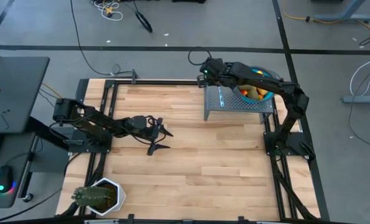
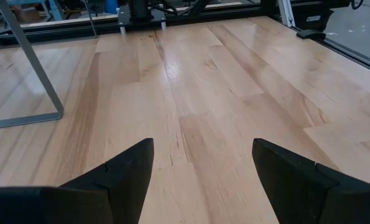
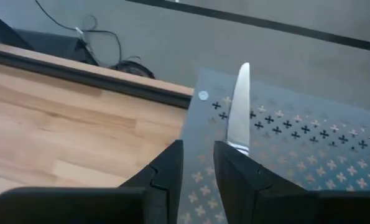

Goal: Pick & Place Fruit
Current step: Put the blue table knife on the shelf

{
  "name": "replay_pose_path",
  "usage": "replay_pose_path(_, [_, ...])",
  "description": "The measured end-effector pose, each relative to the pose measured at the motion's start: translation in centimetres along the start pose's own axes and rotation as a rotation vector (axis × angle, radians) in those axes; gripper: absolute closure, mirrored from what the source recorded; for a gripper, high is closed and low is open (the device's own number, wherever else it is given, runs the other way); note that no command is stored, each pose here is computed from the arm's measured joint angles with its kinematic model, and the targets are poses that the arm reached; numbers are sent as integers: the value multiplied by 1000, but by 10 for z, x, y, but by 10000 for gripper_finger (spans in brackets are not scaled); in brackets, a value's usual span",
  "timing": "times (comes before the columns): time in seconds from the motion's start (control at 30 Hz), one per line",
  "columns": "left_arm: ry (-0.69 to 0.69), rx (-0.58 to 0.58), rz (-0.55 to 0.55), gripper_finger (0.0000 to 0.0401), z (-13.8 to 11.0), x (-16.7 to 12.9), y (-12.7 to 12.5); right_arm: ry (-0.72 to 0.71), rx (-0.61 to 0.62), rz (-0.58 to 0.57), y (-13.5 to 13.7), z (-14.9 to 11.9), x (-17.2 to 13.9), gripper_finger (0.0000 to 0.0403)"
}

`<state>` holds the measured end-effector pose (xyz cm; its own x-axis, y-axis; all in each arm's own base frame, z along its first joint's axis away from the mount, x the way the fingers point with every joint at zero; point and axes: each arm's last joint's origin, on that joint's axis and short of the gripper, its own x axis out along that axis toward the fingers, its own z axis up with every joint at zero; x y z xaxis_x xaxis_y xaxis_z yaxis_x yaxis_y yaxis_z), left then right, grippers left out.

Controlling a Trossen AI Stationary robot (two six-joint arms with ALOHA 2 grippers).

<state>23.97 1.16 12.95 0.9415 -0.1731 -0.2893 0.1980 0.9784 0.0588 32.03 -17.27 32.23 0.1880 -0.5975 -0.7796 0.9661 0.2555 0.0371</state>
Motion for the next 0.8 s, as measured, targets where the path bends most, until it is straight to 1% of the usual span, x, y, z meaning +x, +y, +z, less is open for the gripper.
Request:
replay_pose_path(0.13, [0,-1,-1,122,0,0,0,0,-3,-14,-4,4,6,303])
replay_pose_path(0.3, [-1,10,8,122,0,0,0,39,-7,-33,-4,5,25,303])
replay_pose_path(0.47, [-5,30,56,122,1,0,1,83,-90,-42,-3,4,45,303])
replay_pose_path(0.63, [0,28,80,122,1,0,2,61,-104,-76,-8,9,48,303])
replay_pose_path(0.73, [16,19,84,122,-1,0,2,63,-137,-70,-10,10,49,303])
replay_pose_path(0.8, [27,8,93,122,-2,0,2,56,-183,-62,-10,11,48,303])
